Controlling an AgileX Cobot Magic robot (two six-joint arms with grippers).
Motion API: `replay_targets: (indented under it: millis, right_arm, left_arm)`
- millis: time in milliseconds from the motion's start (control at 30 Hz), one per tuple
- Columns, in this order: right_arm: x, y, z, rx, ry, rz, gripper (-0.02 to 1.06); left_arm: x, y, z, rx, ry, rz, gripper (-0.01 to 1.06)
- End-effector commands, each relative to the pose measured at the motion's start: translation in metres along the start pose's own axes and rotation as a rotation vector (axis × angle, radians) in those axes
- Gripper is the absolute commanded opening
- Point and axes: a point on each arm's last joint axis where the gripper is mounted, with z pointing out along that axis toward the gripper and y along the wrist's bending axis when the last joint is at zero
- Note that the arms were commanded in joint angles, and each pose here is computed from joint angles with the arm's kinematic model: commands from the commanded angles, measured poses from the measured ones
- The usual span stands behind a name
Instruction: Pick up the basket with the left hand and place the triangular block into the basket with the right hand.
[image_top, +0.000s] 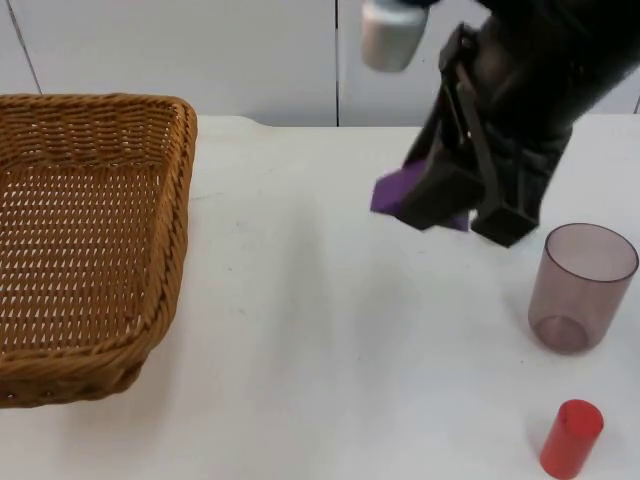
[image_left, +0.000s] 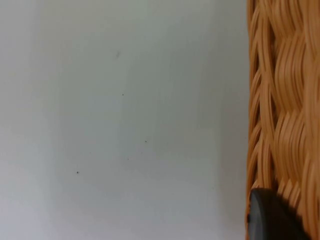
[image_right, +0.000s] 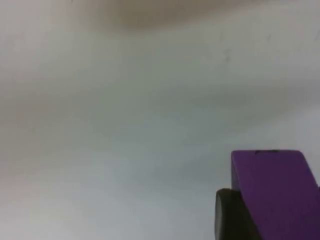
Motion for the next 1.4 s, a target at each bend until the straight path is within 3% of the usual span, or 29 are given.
replay_targets:
  millis: [0,267,367,533,667,867,1000,1100,1133,1267,1367]
  right_arm:
    - [-0.007,-0.004,-0.005,0.046,-0.065,0.023,0.0]
    - [-0.065,-0.019,-0.009,0.07,-0.219,0.103,0.0]
    - [-0.108,-0.029,0.004,0.068,-0.298,0.146,0.0]
    - [-0.143,-0.041,0.039,0.08,-0.368,0.182,0.0]
    - [-0.154,-0.046,0.076,0.078,-0.384,0.202,0.0]
    - [-0.147,-0.042,0.132,0.037,-0.32,0.211,0.03]
    - [-0.14,-0.038,0.154,0.017,-0.286,0.219,0.2]
    - [-0.135,-0.032,0.165,-0.004,-0.252,0.219,0.55]
    - [-0.135,-0.032,0.165,-0.004,-0.252,0.219,0.55]
    - [-0.142,-0.036,0.145,0.012,-0.275,0.205,0.84]
    - [-0.146,-0.042,0.128,0.029,-0.297,0.203,0.87]
  left_arm:
    - [-0.001,-0.002,-0.004,0.016,-0.021,-0.019,0.0]
    - [-0.001,-0.002,-0.004,0.015,-0.02,-0.017,0.0]
    - [-0.001,-0.002,-0.004,0.015,-0.02,-0.017,0.0]
    - [-0.001,-0.002,-0.004,0.015,-0.02,-0.017,0.0]
    - [-0.001,-0.002,-0.004,0.015,-0.02,-0.017,0.0]
    - [-0.001,-0.002,-0.004,0.016,-0.021,-0.019,0.0]
    - [-0.001,-0.002,-0.004,0.016,-0.021,-0.019,0.0]
    - [-0.001,-0.002,-0.004,0.018,-0.022,-0.021,0.0]
    - [-0.001,-0.002,-0.004,0.018,-0.022,-0.021,0.0]
    - [-0.001,-0.002,-0.004,0.018,-0.022,-0.021,0.0]
    - [-0.001,-0.002,-0.004,0.018,-0.022,-0.021,0.0]
